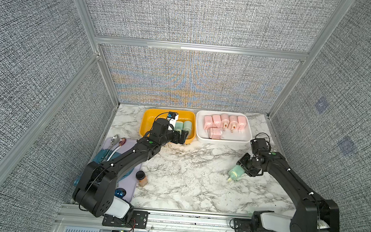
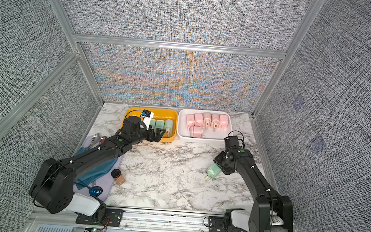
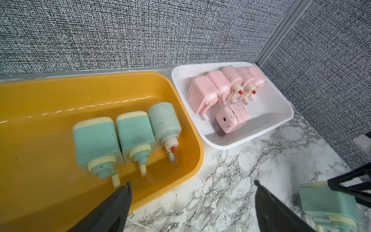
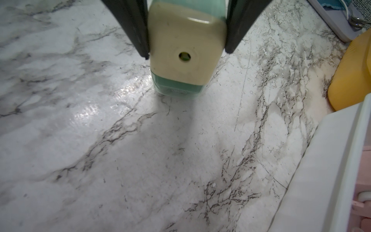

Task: Place the pencil sharpeners by color into the storage box
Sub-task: Pick up the pencil sharpener from the center of the board.

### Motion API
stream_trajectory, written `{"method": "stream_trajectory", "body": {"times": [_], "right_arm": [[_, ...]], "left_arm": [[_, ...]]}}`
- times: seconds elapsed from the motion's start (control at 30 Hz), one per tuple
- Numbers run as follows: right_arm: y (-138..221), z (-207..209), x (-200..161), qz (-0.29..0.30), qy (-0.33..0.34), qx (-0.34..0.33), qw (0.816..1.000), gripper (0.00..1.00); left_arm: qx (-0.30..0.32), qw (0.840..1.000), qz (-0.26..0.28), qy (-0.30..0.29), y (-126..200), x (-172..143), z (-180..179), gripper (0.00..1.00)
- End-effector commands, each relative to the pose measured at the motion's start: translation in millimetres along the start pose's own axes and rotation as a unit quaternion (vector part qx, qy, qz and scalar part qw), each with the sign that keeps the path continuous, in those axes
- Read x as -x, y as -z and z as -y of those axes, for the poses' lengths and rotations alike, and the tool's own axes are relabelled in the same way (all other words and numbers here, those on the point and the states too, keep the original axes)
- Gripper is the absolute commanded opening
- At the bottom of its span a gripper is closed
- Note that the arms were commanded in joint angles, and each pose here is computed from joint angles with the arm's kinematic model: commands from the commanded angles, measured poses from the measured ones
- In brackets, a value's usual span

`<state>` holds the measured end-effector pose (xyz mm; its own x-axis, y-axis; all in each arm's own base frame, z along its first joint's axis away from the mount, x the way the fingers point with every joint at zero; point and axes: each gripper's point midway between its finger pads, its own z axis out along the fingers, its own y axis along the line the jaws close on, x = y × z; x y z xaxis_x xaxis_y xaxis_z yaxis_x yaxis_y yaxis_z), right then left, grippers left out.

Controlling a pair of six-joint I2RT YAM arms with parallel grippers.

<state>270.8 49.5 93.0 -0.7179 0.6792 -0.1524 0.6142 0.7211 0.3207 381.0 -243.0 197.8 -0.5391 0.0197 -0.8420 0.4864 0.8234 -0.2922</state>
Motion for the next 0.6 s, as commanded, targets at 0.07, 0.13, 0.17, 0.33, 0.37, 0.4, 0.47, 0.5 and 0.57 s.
{"method": "stream_trajectory", "body": {"times": [0.07,0.13,0.17,0.33,0.37,0.4,0.47,0.5,0.57], "right_arm": [[5.7,-11.8,-2.6,0.006,-0.025,0.027,0.999,0.00],[9.4,-18.3,-4.6,0.013,-0.032,0.031,0.999,0.00],[11.9,-21.1,-4.1,0.022,-0.040,0.032,0.998,0.00],[16.0,-30.8,-11.3,0.041,-0.057,0.042,0.997,0.00],[14.8,-31.1,-13.5,0.040,-0.066,0.044,0.996,0.00],[12.7,-30.6,-16.1,0.039,-0.073,0.044,0.996,0.00],[7.0,-28.9,-21.8,0.031,-0.088,0.044,0.995,0.00],[4.4,-31.3,-25.3,0.022,-0.098,0.051,0.994,0.00],[-2.7,-36.9,-35.8,0.001,-0.111,0.068,0.991,0.00]], "left_arm": [[-0.009,1.000,0.007,-0.017,-3.2,5.5,6.3,0.99],[-0.004,1.000,0.011,-0.027,-4.5,3.8,5.6,0.99],[0.000,1.000,0.013,-0.029,-5.3,2.9,4.6,0.99],[-0.015,0.999,0.014,-0.038,-7.9,0.3,11.3,0.99],[-0.016,0.999,0.014,-0.041,-8.4,-0.3,12.2,0.99],[-0.019,0.999,0.014,-0.045,-9.1,-1.5,13.9,0.99],[-0.022,0.998,0.024,-0.048,-9.8,-2.7,15.5,1.00],[-0.033,0.998,0.030,-0.050,-9.6,-2.8,18.9,0.99],[-0.051,0.997,0.031,-0.056,-8.4,-3.2,28.1,0.99]]}}
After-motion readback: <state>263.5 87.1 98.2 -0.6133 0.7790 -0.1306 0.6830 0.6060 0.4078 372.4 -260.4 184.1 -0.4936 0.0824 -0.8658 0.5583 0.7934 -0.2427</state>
